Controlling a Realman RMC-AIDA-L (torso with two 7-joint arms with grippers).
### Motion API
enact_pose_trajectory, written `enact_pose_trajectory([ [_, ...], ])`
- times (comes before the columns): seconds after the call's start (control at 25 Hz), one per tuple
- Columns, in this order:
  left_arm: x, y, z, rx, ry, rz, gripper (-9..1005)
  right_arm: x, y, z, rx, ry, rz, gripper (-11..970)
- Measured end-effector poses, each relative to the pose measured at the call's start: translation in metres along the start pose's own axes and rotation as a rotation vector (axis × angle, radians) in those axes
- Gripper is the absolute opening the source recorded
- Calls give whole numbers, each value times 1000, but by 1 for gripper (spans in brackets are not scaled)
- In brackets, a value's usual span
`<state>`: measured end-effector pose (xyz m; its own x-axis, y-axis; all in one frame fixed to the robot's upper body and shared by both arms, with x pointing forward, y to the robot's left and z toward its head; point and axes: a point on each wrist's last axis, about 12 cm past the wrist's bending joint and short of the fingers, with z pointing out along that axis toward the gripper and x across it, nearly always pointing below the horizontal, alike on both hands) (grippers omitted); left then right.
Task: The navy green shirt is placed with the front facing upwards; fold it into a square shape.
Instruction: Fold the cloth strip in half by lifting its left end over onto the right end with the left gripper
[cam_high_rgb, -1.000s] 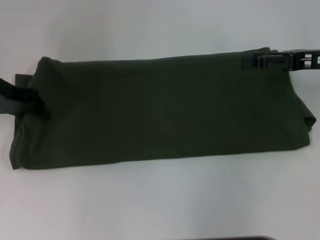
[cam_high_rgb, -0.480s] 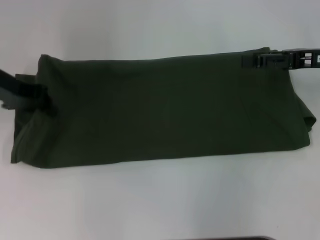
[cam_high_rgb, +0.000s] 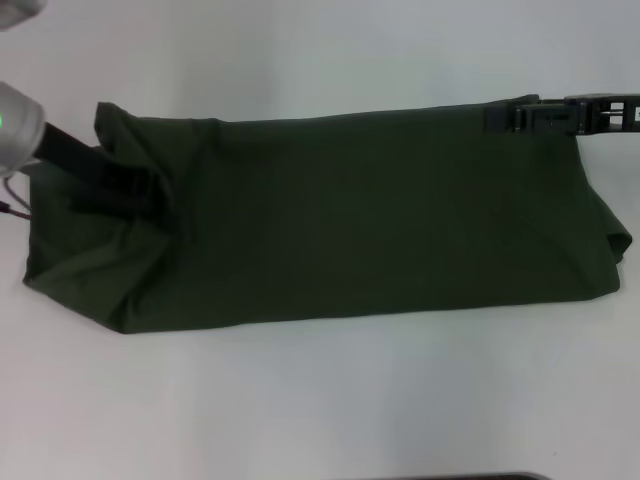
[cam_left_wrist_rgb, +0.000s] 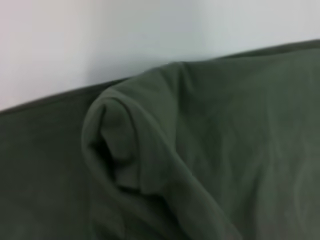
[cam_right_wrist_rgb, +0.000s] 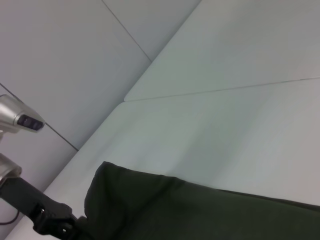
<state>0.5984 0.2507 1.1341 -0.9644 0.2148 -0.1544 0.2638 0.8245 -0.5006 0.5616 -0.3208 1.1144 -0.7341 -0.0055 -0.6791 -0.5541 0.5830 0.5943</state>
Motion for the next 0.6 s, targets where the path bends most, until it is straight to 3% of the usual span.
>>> enact_pose_trajectory([
  [0.28,-2,-7,8,10,13,22,24,-1,0,0,0,-1,3,802],
  [0.6,0,24,-22,-50,-40,-58,32,-2,0,0,1,-1,3,802],
])
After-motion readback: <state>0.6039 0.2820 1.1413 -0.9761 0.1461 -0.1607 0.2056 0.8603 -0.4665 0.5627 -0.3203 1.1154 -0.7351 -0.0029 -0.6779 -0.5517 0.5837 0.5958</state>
